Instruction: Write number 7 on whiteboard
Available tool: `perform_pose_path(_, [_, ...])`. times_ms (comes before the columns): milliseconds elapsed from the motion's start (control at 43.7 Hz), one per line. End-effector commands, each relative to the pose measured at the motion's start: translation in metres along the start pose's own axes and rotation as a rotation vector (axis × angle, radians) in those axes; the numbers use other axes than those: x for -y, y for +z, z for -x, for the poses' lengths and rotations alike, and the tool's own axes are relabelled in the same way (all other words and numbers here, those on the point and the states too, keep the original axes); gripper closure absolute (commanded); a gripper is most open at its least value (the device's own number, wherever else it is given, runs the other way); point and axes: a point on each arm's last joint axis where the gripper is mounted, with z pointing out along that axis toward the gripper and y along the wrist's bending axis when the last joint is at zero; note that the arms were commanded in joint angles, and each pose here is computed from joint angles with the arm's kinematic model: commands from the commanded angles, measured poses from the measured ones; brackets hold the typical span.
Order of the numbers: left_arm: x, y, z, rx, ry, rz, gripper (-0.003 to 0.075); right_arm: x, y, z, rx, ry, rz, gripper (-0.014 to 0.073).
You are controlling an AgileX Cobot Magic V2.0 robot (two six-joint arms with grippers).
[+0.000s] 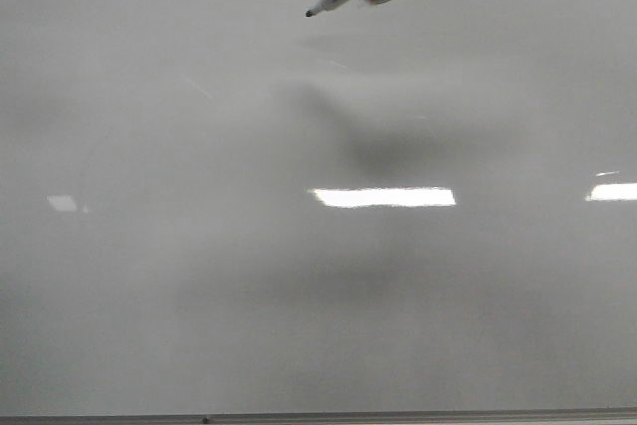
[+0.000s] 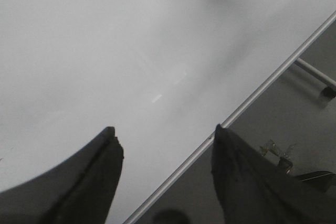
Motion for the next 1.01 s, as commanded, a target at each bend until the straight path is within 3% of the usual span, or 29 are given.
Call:
perform_pose_path(0, [-0.002,-0.007,0.011,0.092,-0.026,0.021,0.0335,0.005,-0.004,0.024,0.135,0.010,-0.047,0.0662])
perform_pose_path(297, [-0.002,-0.007,0.011,0.093,-0.027,0.020,0.0335,0.014,0.018,0.020,0.143,0.020,-0.090,0.0662])
perform_pose_path(549, [-0.002,-0.007,0.011,0.093,-0.027,0.020,0.0335,0.045,0.004,0.017,0.095,0.070,-0.154,0.0654])
perform_pose_path(755, [-0.002,-0.007,0.011,0.094,-0.027,0.021,0.0335,0.047,0.002,0.015,0.074,0.050,-0.157,0.0654])
perform_pose_path(983, [-0.002,-0.007,0.011,0.097,-0.027,0.022,0.0335,0.036,0.026,-0.014,-0.121,0.010,-0.064,0.0654])
